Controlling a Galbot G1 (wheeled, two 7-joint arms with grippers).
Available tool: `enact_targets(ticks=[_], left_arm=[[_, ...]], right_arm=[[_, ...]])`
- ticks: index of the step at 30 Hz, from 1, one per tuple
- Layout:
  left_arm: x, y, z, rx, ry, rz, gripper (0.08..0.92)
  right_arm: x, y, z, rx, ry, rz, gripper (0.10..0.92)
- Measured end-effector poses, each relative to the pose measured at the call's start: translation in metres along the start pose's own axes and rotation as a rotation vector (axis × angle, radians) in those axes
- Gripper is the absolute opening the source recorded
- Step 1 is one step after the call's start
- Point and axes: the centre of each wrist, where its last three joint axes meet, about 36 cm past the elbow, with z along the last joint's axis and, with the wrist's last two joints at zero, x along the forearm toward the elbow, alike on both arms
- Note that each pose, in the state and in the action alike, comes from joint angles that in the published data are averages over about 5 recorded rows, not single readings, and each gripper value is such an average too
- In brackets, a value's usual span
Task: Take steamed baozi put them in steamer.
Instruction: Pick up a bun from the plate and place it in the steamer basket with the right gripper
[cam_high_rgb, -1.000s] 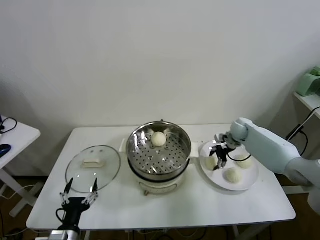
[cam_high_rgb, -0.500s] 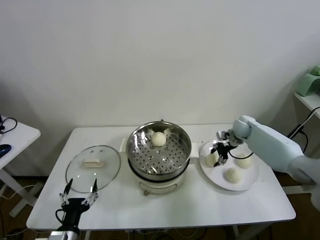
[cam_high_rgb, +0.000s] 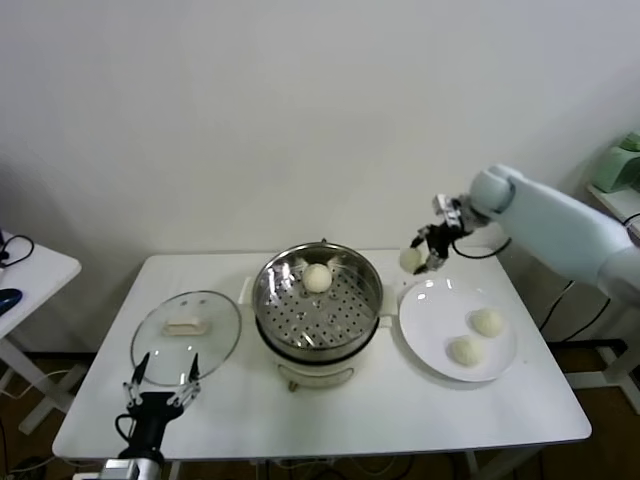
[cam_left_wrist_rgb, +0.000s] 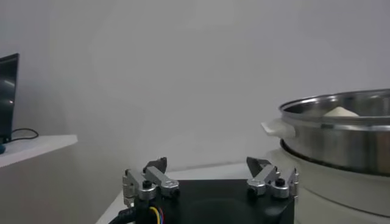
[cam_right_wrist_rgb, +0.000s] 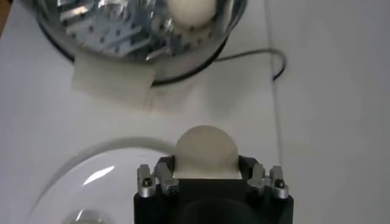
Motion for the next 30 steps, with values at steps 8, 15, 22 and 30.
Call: enact_targets(ticks=[8,15,22,30], left_arm=[[0.001,-0.007,-0.004,0.011,-0.009,0.012,0.823],[0.006,-0.006,-0.012,0.004,-0.022,0.011,0.823],[0.012,-0.009,-0.020,0.000,-0.029,0.014,0.823],[0.019,-0.010,-0.025,-0.002,-0.032,0.018,0.823]], right_arm=[[0.038,-0.019,-0.081,0.019,-0.118,0.010,0.679],[0.016,-0.015,-0.153,0.061,-0.183,-0.052,0.679],[-0.036,-0.001,-0.201,0.096,-0.197,-0.142,0.679],[-0.088,0.014,-0.231,0.116,-0.181,-0.224,0.679]])
